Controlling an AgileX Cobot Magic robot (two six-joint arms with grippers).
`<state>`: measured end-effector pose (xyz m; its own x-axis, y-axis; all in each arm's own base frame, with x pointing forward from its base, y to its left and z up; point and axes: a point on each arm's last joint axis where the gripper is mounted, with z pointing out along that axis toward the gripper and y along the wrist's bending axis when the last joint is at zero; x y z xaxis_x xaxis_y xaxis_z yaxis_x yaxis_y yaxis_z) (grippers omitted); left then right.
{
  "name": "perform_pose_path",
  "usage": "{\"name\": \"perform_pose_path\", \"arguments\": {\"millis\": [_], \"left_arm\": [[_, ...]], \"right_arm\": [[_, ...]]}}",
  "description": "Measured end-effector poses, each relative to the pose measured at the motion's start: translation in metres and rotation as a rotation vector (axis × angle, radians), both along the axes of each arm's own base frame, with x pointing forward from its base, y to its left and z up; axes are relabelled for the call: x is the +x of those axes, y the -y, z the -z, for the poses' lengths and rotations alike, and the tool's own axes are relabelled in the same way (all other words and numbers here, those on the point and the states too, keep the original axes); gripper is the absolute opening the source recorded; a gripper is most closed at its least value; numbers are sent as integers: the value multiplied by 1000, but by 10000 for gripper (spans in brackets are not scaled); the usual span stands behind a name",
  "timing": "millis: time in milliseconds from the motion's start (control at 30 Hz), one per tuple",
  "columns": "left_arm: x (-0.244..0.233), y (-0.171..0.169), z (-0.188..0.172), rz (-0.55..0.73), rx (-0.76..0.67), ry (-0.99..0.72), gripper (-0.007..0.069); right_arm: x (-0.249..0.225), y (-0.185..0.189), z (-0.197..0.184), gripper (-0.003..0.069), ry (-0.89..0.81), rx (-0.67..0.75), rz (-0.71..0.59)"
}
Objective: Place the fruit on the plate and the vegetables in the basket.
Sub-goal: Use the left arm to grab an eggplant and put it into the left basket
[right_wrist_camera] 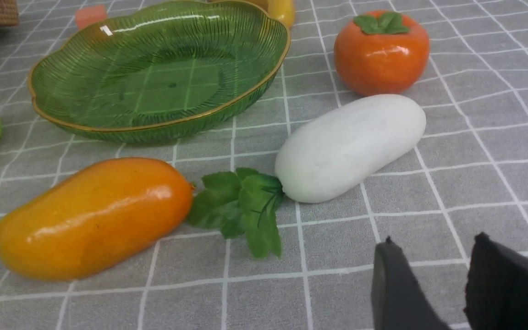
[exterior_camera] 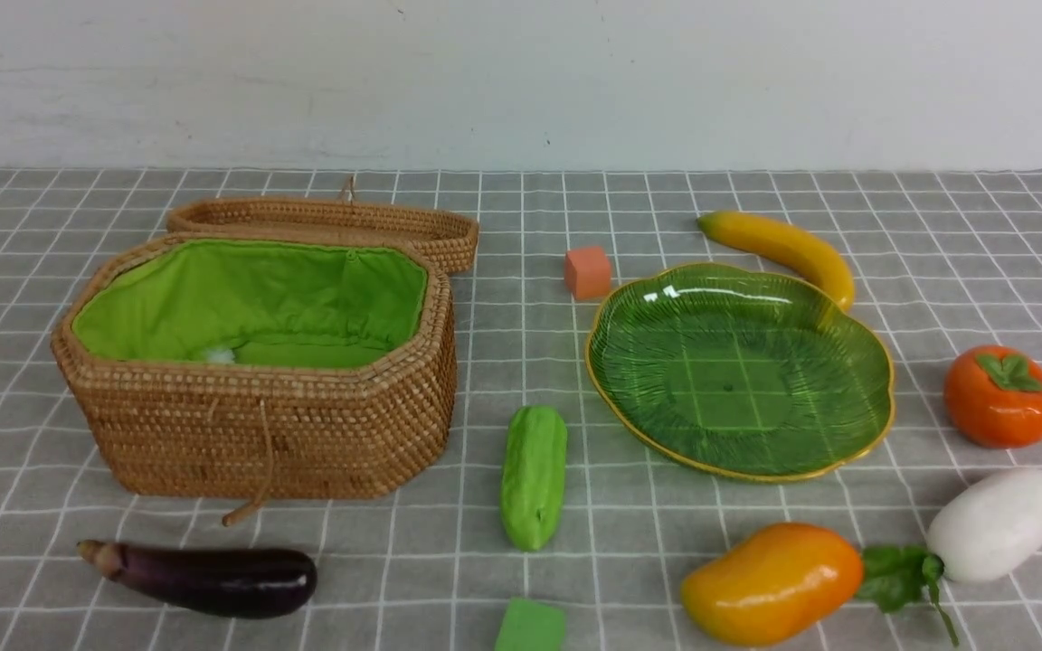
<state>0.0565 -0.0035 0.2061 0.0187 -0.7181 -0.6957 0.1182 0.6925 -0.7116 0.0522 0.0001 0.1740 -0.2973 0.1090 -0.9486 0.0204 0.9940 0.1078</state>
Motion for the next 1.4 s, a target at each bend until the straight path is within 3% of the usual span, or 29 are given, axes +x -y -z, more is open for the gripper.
{"name": "perform_pose_path", "arguments": {"millis": [133,200,233,267,300,333,367,467,600,633,733,800,833,867,967,1033,1100,1200,1267,1400], "left_arm": [[0,1,2,17,-90,-30,219],[0,2,1,33,-141,-50,167],[-3,4,-11,59,-139,-58,80],[-4,5,-15,66,-136,-57,69],[-9,6,-33,85,-76,-39,-1],[-12,7,-42,93,-33,-29,-13],[-12,7,-45,95,-23,-28,-13],[-14,12,-77,140,180,-93,-13],[3,20,-90,242,367,-303,-13],[15,24,-97,328,487,-426,-13],[42,30,-98,483,652,-613,-13],[60,33,-93,578,726,-710,-13],[65,33,-91,592,729,-731,-13],[81,35,-85,651,776,-777,-13],[103,37,-72,749,873,-818,-13],[110,40,-66,809,928,-824,-13],[118,52,-53,990,1139,-759,-13],[125,65,-44,1118,1351,-619,-9],[134,72,-41,1129,1470,-510,25],[146,78,-37,1092,1555,-426,115]], "right_arm": [[0,0,-1,240,14,1,4],[1,-1,-1,240,35,103,14],[2,-4,-4,240,63,252,27],[2,-4,-5,240,73,277,30],[3,-5,-11,240,132,403,39],[4,-5,-14,240,168,453,43],[4,-5,-15,240,178,464,43],[4,-3,-29,223,309,648,58],[0,-7,-46,145,233,713,37],[-3,-11,-60,81,140,653,-3],[-10,-20,-103,1,-19,420,-145],[-12,-24,-130,-16,-106,246,-262],[-12,-25,-136,-17,-111,229,-279],[-12,-29,-153,-17,-196,108,-377],[-15,-34,-181,-17,-278,-43,-525],[-15,-37,-189,-17,-302,-84,-579],[-19,-41,-203,-17,-284,-155,-683],[-22,-45,-207,-15,-250,-182,-758],[-24,-47,-207,-14,-237,-185,-792],[-24,-47,-208,-14,-231,-190,-803]]}}
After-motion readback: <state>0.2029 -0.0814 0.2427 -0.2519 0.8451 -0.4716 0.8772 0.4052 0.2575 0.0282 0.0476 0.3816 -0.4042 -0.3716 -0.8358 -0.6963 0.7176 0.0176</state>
